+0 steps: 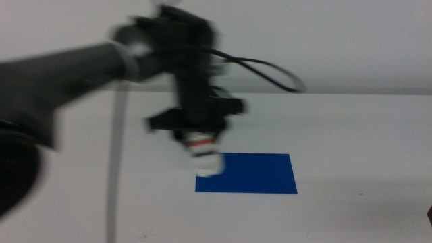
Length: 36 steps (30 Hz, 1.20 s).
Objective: Use one arm to grab the shoe from the table and place it on the mat.
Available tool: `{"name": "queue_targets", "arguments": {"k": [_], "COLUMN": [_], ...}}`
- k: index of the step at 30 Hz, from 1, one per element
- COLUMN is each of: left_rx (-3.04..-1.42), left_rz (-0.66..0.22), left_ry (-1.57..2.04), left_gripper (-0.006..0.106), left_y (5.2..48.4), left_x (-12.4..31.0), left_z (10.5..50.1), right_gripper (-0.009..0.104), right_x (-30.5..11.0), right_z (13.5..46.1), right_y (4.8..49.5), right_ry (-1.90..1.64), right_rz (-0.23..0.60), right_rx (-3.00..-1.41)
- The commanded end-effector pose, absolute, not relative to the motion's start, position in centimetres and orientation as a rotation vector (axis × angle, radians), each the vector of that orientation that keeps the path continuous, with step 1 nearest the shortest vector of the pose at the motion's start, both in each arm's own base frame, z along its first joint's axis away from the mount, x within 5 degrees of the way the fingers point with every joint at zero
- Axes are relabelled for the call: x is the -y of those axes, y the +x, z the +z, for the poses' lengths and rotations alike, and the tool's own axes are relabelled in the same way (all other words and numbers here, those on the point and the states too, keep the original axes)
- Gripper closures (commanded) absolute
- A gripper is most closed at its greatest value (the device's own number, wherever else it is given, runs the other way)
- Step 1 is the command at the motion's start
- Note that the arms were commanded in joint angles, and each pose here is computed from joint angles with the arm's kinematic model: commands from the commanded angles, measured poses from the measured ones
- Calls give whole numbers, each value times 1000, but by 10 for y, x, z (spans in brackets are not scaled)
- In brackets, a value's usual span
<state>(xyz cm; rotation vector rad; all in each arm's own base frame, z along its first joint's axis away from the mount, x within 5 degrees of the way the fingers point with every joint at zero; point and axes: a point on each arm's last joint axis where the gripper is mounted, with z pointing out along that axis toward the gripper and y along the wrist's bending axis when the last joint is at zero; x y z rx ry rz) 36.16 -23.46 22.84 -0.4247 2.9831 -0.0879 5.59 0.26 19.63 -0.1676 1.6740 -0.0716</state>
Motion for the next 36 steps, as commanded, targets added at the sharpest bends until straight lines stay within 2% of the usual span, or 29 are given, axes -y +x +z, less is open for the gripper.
{"name": "queue_targets", "arguments": {"k": [1, 6, 12, 19, 22, 24, 30, 34, 36], "left_rx": [-3052, -3077, -3105, -3060, -2934, -2809, -2376, -2002, -1984], "left_rz": [-49, -123, -130, -112, -27, -1, 36, 11, 12], "left_ry": [-369, -301, -228, 373, 828, 1177, 1911, 2304, 2316], "left_gripper": [102, 102, 102, 102, 102, 102, 102, 102, 102], "left_y": [349, 340, 336, 336, 340, 340, 340, 338, 338], "left_x": [273, 325, 334, 333, 329, 329, 329, 331, 331], "left_z": [222, 203, 195, 200, 200, 200, 200, 200, 200], "right_gripper": [2, 2, 2, 2, 2, 2, 2, 2, 2], "right_x": [-3, -3, -3, -3, -3, -3, -3, -3, -3], "right_z": [185, 185, 185, 185, 185, 185, 185, 185, 185], "right_y": [55, 55, 55, 55, 55, 55, 55, 55, 55], "right_ry": [-170, -170, -170, -170, -170, -170, -170, -170, -170], "right_rz": [-75, -75, -75, -75, -75, -75, -75, -75, -75], "right_rx": [-1672, -1672, -1672, -1672, -1672, -1672, -1672, -1672, -1672]}}
